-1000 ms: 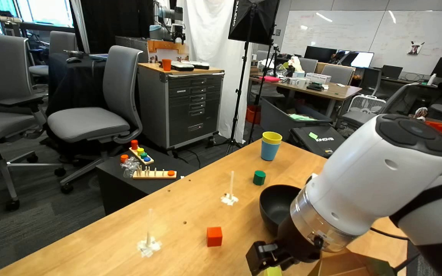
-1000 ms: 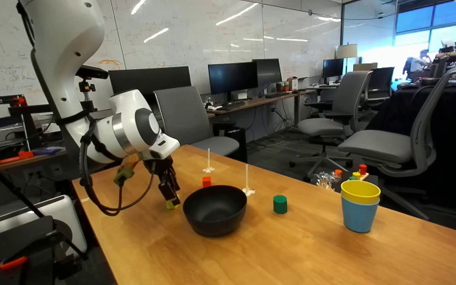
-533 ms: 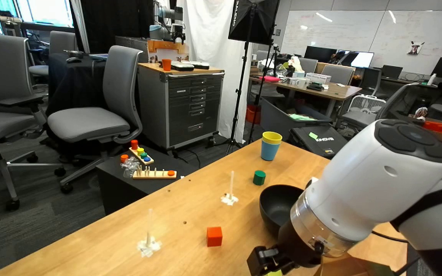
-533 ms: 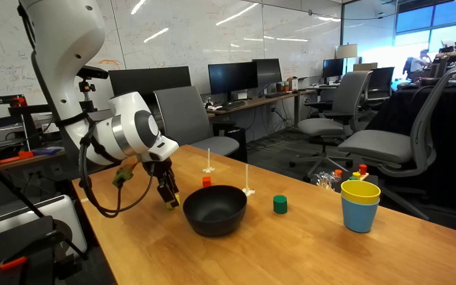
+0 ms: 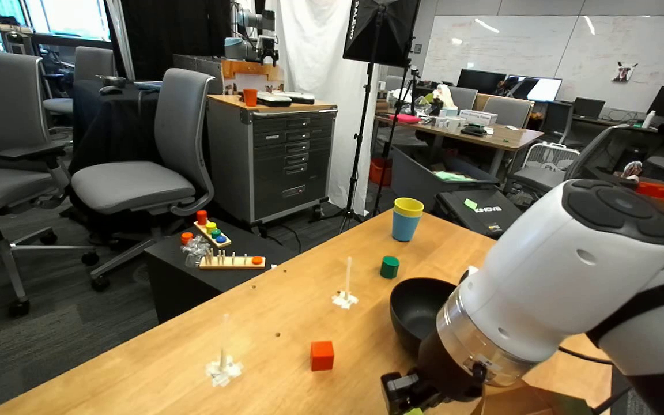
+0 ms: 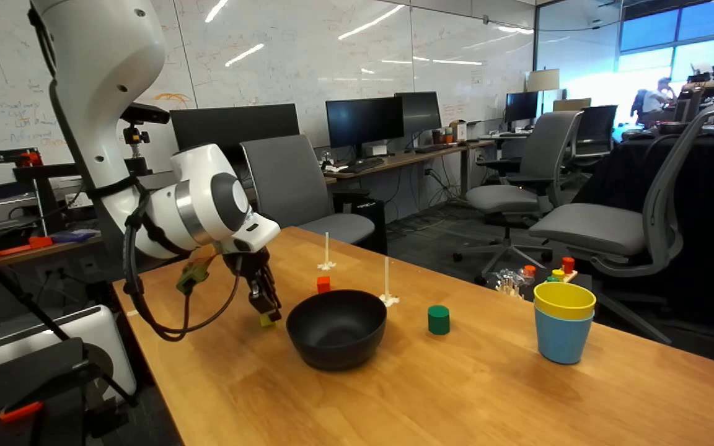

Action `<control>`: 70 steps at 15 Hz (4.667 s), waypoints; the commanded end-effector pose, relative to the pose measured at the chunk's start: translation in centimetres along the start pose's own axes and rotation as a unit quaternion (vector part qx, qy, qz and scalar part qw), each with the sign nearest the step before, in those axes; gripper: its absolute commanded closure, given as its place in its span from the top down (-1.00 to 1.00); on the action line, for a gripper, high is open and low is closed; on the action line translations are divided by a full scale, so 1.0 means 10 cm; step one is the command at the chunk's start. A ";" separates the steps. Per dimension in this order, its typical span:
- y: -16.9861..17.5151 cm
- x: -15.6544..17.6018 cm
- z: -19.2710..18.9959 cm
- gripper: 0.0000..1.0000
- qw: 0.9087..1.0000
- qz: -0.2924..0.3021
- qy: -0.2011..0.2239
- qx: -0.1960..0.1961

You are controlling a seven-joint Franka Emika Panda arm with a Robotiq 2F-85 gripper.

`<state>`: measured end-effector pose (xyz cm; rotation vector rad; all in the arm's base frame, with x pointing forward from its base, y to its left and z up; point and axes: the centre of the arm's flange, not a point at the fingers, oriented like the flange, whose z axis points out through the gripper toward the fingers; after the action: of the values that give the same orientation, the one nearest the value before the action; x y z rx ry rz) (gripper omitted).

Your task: Put the blocks into the bowl

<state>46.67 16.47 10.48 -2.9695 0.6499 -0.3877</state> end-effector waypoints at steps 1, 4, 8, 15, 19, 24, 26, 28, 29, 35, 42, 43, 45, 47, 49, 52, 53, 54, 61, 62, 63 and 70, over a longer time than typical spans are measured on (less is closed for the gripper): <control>-0.02 0.09 -0.10 -0.83 1.000 0.016 0.007 -0.001; -0.02 0.19 -0.22 -0.83 1.000 0.019 0.014 0.001; -0.06 0.40 -0.50 -0.83 0.999 0.038 0.021 0.001; -0.15 0.88 -1.10 -0.83 0.994 0.036 0.102 -0.020; -0.03 1.25 -1.25 -0.83 0.986 0.036 0.147 -0.063; 0.31 1.38 -1.01 -0.83 0.980 0.043 0.145 -0.132; 0.42 1.34 -0.89 -0.83 0.978 0.044 0.135 -0.154; 0.48 1.30 -0.78 -0.83 0.979 0.053 0.121 -0.156; 0.50 1.28 -0.71 -0.83 0.981 0.057 0.117 -0.143; 0.58 1.11 -0.40 -0.82 0.987 0.075 0.100 -0.098; 0.66 1.00 -0.20 -0.80 0.988 0.081 0.080 -0.103; 0.67 1.00 -0.19 -0.78 0.988 0.080 0.080 -0.103; 0.68 1.00 -0.17 -0.68 0.988 0.081 0.079 -0.104; 0.69 1.00 -0.16 0.14 0.988 0.083 0.077 -0.105; 0.69 1.00 -0.16 0.28 0.988 0.083 0.077 -0.106; 0.69 1.00 -0.16 0.79 0.988 0.082 0.077 -0.106; 0.69 1.01 -0.16 0.92 0.988 0.083 0.076 -0.106; 0.69 1.01 -0.17 1.00 0.988 0.084 0.076 -0.106; 0.52 1.01 -0.33 1.00 0.989 0.108 0.031 -0.094; 0.47 1.00 -0.36 1.00 0.990 0.108 0.025 -0.087; 0.40 0.99 -0.41 1.00 0.991 0.106 0.019 -0.079; -0.01 0.94 -0.89 1.00 0.996 0.078 0.010 -0.033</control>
<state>52.94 12.15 17.51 -2.9508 0.9465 -0.4065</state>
